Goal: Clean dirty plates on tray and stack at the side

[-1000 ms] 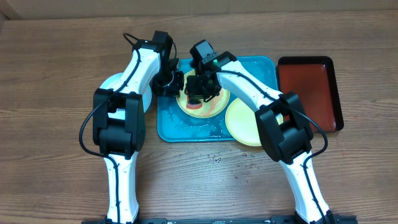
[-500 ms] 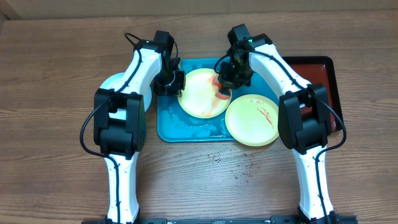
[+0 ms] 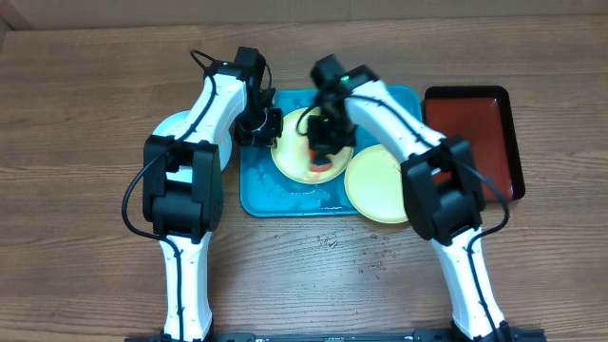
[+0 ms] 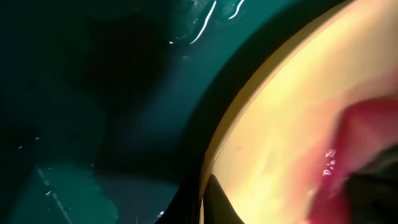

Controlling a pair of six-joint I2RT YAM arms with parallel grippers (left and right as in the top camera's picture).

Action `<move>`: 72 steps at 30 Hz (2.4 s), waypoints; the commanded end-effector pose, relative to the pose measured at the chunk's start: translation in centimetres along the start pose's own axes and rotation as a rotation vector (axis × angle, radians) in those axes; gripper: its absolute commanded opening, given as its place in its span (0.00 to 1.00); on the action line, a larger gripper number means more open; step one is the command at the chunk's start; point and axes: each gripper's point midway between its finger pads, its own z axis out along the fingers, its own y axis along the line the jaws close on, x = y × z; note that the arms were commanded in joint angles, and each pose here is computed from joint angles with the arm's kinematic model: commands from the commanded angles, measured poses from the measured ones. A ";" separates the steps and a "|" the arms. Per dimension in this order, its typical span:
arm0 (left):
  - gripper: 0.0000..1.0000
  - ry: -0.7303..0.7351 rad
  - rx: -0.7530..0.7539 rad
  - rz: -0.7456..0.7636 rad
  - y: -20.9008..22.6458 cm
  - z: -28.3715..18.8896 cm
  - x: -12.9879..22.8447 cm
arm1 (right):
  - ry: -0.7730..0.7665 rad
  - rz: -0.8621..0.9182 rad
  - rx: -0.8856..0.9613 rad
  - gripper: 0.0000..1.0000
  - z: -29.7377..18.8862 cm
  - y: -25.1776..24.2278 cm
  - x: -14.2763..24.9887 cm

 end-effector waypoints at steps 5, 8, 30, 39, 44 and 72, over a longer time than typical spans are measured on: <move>0.04 0.058 -0.065 0.010 1.5 2.2 1.2 | -0.052 0.005 -0.054 0.04 3.5 3.5 -0.3; 0.04 0.058 -0.066 0.010 1.5 2.2 1.3 | -0.115 0.004 -0.077 0.04 3.2 3.5 -2.1; 0.04 0.047 -0.064 0.013 1.4 2.3 1.0 | -0.029 0.096 0.025 0.04 -1.1 -6.7 -3.0; 0.04 0.048 -0.064 0.012 1.5 2.3 1.0 | 0.066 -0.053 -0.138 0.04 -5.9 -0.9 0.6; 0.10 0.036 -0.061 0.015 1.4 2.3 0.7 | -0.030 -0.058 -0.165 0.04 -12.0 -0.3 -0.3; 0.04 -0.238 -0.215 0.076 1.8 -6.1 -2.3 | -0.183 0.100 -0.126 0.04 -20.4 -7.7 -1.7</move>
